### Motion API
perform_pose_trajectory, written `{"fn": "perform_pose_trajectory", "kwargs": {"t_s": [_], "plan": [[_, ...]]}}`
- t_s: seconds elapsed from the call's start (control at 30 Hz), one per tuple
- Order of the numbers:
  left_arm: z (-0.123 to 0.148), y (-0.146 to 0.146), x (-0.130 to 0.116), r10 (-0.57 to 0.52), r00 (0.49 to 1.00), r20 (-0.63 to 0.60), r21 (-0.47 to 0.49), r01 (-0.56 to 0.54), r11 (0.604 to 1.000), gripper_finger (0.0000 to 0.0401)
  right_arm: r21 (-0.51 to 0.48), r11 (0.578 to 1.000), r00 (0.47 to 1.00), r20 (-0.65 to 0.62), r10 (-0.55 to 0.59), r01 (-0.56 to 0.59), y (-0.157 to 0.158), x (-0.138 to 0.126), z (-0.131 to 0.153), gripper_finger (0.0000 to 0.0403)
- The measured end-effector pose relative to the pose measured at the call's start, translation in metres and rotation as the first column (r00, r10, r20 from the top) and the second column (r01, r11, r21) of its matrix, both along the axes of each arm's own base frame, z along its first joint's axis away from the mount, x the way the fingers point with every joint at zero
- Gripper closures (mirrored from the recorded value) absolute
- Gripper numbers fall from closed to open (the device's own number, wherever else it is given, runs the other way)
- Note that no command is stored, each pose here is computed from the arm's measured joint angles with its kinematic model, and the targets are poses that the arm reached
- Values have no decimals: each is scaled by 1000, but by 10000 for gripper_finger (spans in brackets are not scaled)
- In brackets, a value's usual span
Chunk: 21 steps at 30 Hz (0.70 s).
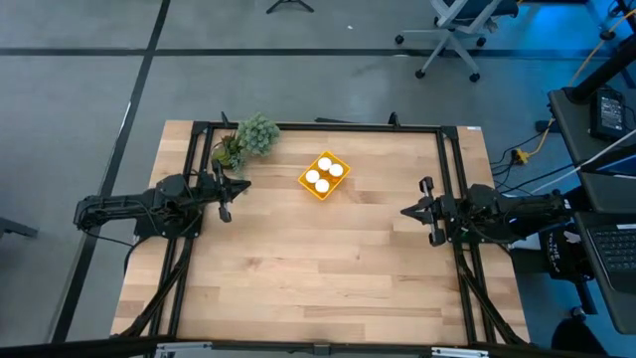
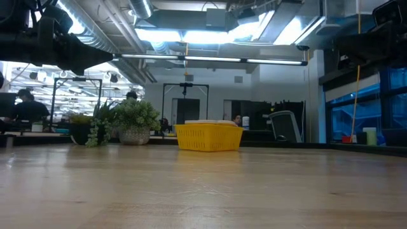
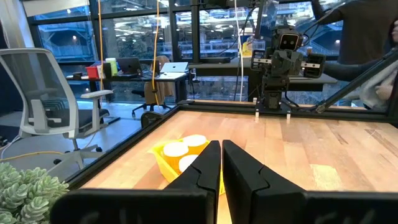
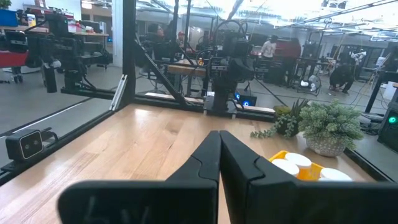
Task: Pick and place pill bottles into a basket
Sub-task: Return to Home Position
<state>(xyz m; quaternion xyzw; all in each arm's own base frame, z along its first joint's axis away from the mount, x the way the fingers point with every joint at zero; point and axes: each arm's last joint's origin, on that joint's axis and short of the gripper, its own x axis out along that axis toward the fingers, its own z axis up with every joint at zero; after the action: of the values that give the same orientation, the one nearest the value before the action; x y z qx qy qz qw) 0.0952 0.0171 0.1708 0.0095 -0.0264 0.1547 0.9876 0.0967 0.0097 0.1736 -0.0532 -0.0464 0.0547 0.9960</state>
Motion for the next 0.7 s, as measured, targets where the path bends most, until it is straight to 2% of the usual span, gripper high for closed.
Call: {"fn": "perform_pose_trajectory", "kwargs": {"t_s": [0.7], "plan": [[0,0,0,0,1000,0,0,0,1000,390,0,1000,1000,0,0,0,0,0,0,393]]}}
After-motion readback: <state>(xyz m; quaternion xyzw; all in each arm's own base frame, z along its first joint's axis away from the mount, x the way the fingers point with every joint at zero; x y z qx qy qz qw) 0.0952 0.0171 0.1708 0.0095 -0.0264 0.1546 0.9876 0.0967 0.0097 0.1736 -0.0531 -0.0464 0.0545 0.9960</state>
